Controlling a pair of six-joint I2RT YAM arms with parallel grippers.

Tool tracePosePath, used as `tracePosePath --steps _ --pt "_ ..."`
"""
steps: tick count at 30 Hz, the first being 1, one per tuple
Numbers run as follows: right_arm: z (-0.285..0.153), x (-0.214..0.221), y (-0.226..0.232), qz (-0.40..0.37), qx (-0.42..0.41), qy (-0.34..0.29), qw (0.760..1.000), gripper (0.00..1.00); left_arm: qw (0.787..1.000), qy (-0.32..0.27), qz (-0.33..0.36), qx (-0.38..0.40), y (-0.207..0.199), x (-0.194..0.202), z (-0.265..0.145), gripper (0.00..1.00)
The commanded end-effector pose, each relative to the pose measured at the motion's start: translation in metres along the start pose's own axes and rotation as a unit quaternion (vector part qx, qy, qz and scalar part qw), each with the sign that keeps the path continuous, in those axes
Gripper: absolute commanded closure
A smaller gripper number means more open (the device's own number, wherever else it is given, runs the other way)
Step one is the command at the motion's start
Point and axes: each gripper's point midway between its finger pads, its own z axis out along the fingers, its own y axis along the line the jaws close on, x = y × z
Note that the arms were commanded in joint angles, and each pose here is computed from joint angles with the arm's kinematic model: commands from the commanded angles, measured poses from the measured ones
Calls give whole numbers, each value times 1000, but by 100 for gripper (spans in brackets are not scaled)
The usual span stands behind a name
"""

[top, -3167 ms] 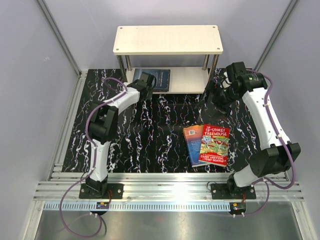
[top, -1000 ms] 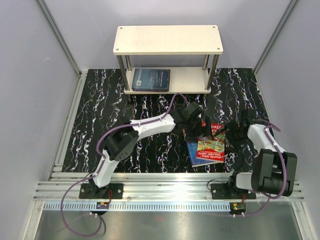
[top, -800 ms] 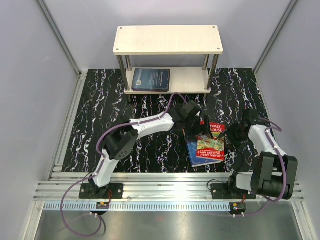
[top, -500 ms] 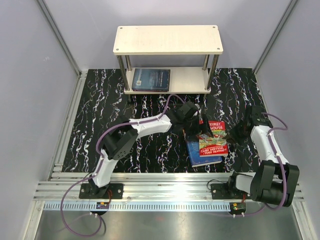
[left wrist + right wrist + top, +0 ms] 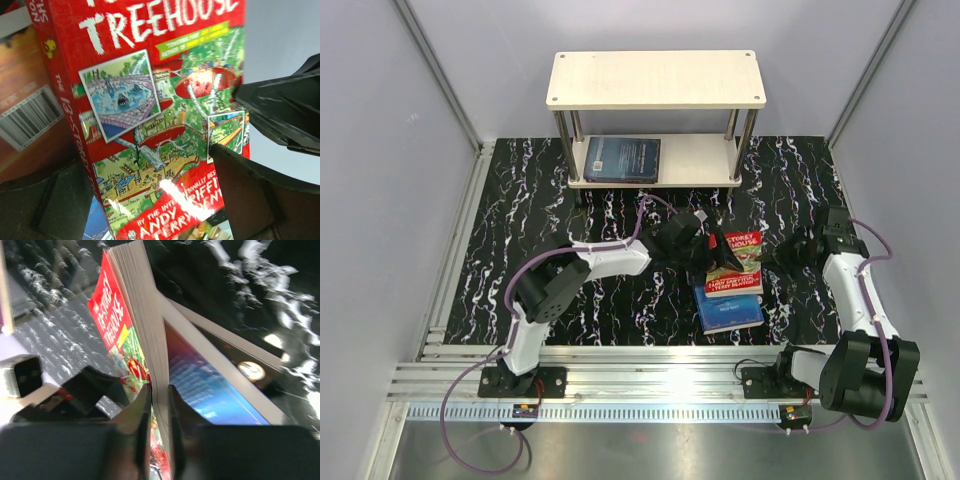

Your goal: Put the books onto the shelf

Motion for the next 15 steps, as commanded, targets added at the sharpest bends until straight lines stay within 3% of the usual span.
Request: tracePosePath --steps 1,7,10,15 --pt "-23 22 72 3 -150 77 986 72 996 28 10 85 -50 23 -7 7" --pt "-23 40 70 1 -170 97 981 61 996 14 7 89 -59 18 -12 7" --pt "-25 47 69 -4 -175 102 979 64 996 4 6 88 -63 18 -15 7" --pt "-27 60 64 -12 -171 112 979 82 995 -15 14 100 -67 20 -31 7"
